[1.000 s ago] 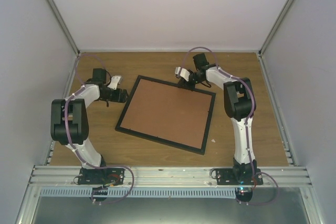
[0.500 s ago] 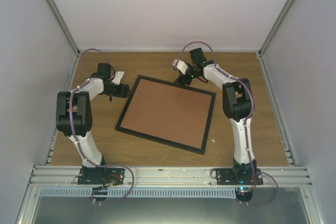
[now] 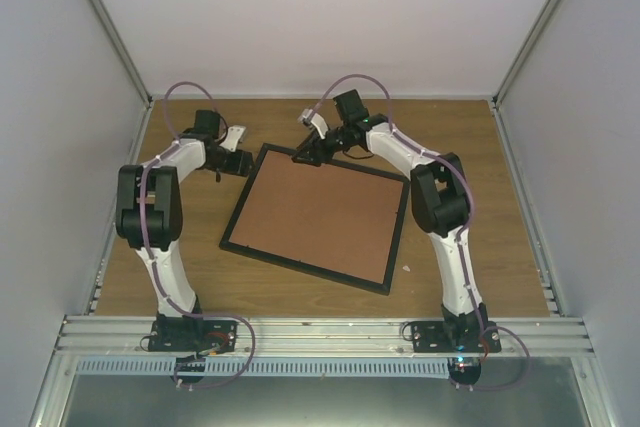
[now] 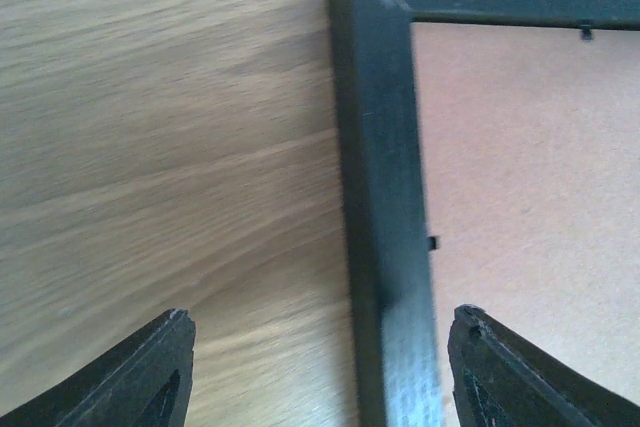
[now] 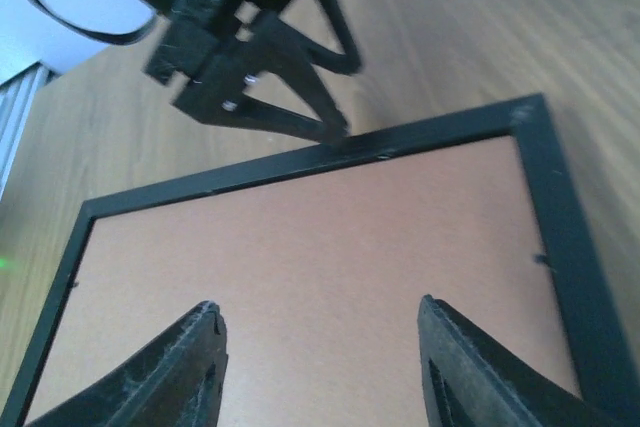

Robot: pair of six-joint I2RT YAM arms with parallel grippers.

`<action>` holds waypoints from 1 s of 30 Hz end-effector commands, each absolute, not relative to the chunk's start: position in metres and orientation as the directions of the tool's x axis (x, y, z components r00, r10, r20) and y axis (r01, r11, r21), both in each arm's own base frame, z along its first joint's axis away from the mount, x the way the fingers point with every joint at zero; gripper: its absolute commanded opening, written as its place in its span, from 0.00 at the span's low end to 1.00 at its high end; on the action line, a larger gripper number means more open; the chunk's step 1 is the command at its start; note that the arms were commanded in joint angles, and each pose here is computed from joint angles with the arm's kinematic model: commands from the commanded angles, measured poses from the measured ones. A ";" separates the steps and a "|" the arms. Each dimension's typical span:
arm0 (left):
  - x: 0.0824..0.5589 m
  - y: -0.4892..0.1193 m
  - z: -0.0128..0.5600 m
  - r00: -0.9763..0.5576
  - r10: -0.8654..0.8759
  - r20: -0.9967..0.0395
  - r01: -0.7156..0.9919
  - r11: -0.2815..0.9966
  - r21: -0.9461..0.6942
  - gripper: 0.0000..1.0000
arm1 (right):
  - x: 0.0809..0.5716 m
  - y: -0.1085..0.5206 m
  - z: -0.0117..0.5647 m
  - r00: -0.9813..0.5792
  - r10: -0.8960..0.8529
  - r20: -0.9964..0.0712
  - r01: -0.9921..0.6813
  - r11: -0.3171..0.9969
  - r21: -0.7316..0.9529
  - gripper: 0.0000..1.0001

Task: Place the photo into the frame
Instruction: Install the photo frame at the center of the board.

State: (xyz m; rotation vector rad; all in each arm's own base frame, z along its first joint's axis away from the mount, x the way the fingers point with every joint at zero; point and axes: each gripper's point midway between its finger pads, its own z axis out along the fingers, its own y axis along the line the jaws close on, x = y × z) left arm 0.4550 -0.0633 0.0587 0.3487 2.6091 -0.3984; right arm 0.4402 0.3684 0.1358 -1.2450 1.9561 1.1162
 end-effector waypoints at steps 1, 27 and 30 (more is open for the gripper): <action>0.466 -0.083 0.060 -0.832 0.207 -0.514 0.350 0.915 -0.198 0.71 | 0.407 0.401 0.122 -0.502 -0.444 -0.742 -0.859 0.151 0.490 0.49; 0.490 -0.076 0.050 -0.832 0.206 -0.516 0.319 0.937 -0.141 0.67 | 0.422 0.430 0.005 -0.731 -0.431 -0.529 -0.682 0.444 0.581 0.04; 0.490 -0.077 0.046 -0.834 0.210 -0.510 0.322 0.936 -0.141 0.67 | 0.419 0.424 -0.006 -0.741 -0.440 -0.507 -0.671 0.465 0.577 0.04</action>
